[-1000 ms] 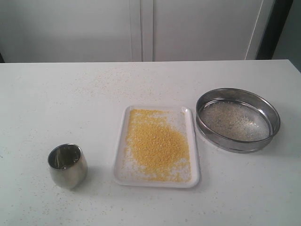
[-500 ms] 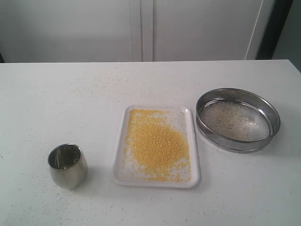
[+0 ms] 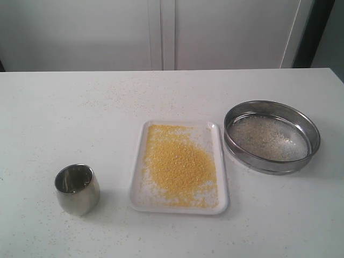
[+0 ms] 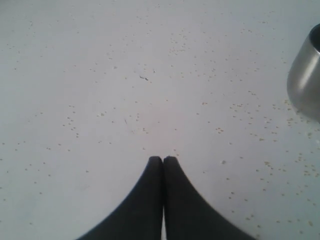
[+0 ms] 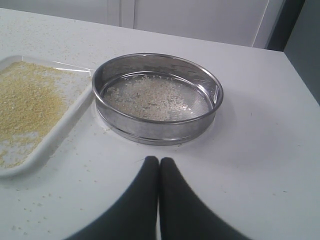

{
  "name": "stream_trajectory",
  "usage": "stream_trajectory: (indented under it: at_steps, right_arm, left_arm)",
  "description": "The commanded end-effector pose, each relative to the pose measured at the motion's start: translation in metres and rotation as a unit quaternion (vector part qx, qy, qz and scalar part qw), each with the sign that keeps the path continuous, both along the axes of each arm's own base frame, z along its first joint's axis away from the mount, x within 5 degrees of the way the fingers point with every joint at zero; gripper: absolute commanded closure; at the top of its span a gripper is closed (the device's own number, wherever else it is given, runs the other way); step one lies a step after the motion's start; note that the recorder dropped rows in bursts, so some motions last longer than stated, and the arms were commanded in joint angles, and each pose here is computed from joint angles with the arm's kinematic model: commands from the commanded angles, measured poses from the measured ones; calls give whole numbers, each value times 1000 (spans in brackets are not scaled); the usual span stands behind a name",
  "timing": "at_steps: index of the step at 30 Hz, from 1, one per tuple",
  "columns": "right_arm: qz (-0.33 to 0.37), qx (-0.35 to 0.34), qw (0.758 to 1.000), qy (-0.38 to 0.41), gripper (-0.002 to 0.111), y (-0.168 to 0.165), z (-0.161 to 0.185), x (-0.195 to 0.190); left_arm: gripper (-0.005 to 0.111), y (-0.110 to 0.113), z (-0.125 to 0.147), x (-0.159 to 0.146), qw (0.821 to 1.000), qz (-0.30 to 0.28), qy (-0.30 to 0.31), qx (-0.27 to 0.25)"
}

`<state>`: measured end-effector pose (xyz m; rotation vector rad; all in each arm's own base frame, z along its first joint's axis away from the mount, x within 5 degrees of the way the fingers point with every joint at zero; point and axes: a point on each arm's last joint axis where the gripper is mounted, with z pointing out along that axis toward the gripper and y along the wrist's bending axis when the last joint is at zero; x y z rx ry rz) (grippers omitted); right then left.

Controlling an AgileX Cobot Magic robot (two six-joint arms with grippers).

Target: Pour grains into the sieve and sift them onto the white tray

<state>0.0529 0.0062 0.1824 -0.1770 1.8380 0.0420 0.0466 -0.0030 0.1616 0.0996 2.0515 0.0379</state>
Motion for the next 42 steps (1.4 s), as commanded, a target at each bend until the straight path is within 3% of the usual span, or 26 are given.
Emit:
stream_trajectory:
  at_steps: [1,42]
  right_arm:
    - [2,0,1000,-7,108,0,-1,0]
    - [-1,10,1000,-6,108,0,-1,0]
  left_arm:
    - [107,0,-3,0,1000,2,-1,0]
    - [107,0,-5,1,1000,2,-2,0]
